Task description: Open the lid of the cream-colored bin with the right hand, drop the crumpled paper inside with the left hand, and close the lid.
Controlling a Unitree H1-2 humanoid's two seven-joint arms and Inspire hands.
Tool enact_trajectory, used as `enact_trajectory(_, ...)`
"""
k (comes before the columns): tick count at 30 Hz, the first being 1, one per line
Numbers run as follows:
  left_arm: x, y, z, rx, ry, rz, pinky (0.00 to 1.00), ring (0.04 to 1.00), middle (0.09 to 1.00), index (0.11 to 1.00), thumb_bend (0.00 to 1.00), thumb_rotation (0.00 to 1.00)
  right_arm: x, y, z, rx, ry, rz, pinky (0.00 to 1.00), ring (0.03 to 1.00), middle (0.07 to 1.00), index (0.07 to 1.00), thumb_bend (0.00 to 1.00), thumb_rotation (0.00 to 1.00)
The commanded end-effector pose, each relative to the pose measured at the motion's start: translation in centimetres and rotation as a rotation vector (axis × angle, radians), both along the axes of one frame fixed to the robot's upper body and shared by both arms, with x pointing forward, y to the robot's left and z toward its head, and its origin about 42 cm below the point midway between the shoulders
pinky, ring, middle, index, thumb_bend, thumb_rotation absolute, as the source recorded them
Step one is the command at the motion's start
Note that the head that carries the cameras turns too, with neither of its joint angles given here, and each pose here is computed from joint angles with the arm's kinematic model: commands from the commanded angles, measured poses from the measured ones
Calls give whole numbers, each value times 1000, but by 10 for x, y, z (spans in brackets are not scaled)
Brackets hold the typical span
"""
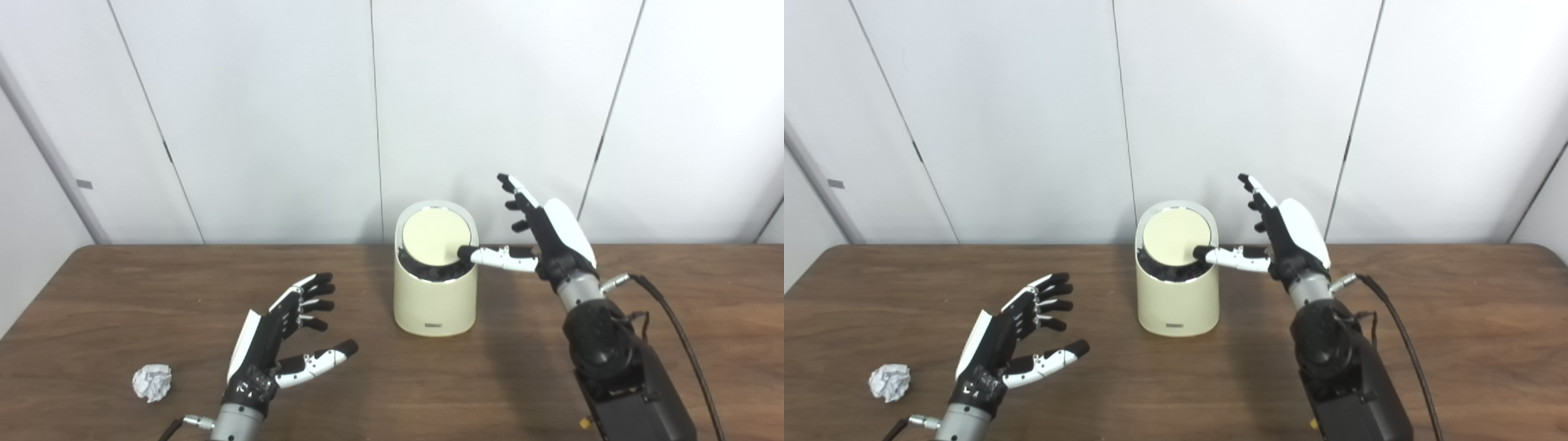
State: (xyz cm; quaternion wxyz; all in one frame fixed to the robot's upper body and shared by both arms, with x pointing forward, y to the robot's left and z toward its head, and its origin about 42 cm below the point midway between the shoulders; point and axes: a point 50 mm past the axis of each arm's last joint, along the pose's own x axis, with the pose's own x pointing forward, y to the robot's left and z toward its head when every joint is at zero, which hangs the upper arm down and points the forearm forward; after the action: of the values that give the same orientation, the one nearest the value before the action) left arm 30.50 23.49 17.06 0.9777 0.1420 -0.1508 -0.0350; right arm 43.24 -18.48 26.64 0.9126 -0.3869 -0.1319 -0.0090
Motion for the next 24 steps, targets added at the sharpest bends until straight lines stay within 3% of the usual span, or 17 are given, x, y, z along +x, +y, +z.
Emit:
enact_trajectory(1, 3, -2, 15, 3, -78, -18, 610, 733, 810, 839, 733, 141, 7, 7, 32, -13, -94, 8, 698, 857, 918, 921, 842, 509)
enact_trajectory(16, 2, -3, 13, 0, -73, -20, 627, 740, 813, 840, 725, 135, 20, 27, 36, -64, -108, 17, 613, 798, 880, 902, 818, 469)
enact_trajectory(24, 1, -5, 13, -3, -72, -17, 627, 741, 813, 841, 726, 133, 19, 37, 39, -66, -108, 32, 677, 835, 883, 895, 808, 438)
